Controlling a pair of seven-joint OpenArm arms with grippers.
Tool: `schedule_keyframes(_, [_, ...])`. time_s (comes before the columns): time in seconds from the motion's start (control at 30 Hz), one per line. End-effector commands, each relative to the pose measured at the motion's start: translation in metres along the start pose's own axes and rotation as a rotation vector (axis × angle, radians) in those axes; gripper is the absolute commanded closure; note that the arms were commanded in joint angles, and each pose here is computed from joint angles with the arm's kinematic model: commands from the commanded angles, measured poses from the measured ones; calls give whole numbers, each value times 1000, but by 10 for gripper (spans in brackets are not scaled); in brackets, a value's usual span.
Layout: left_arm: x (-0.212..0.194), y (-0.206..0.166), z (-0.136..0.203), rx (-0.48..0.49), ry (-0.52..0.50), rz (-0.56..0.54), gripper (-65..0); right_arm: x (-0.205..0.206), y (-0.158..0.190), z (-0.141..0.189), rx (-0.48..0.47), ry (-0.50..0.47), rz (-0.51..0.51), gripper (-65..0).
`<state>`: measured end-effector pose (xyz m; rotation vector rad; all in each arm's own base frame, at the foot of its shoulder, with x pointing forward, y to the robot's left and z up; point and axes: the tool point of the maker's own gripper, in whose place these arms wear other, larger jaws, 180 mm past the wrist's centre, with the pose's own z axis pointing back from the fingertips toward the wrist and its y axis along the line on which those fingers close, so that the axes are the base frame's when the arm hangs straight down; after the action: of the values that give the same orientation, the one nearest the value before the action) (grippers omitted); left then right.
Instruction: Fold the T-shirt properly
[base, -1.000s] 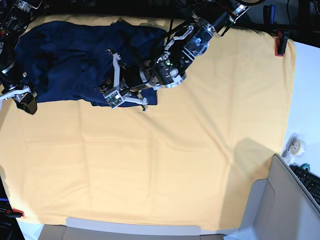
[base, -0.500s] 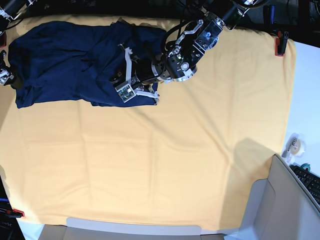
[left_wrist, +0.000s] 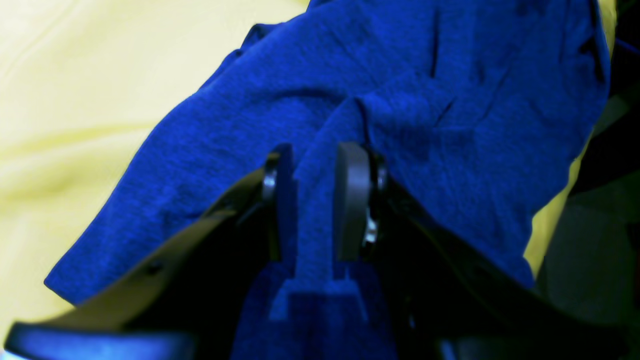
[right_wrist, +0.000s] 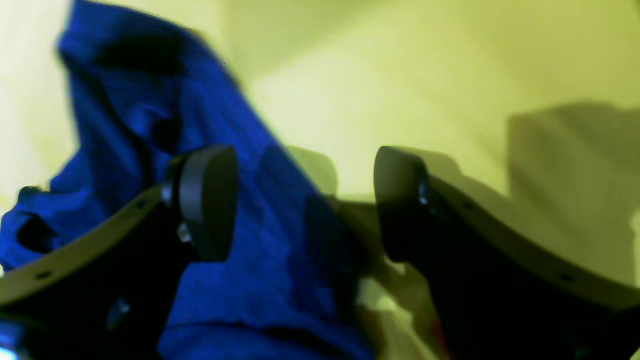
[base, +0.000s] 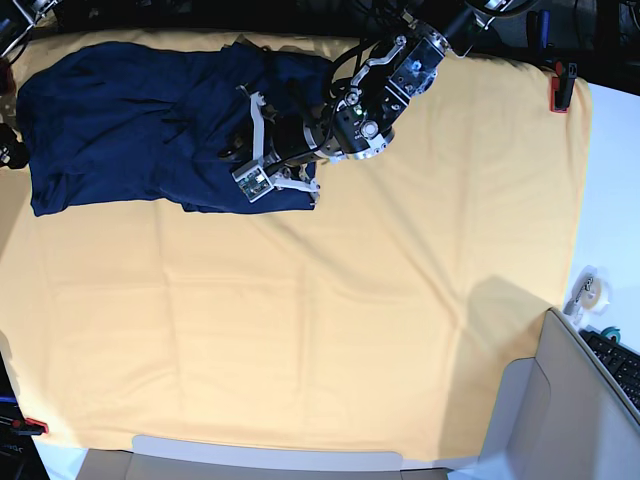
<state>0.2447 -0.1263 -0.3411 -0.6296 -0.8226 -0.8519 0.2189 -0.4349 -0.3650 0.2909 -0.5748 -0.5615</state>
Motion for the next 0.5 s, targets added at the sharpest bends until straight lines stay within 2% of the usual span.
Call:
schedule_keyframes(0.0, [16,-1,2,-5,-56,-4,-153,7,3,4,0,-9,48,-422])
schedule_keyframes(0.07, [16,-1,2,-4,-56,-3,-153,2,12,-4,21,13,94,-422])
schedule_keyframes(0.23, [16,-1,2,-4,-56,-3,-153,-17,28,-23,55,82,128,-421])
schedule_keyframes(0.47, [14,-2,2,-4,-52,0,-153,-46,52,-28,70,116,229,-421])
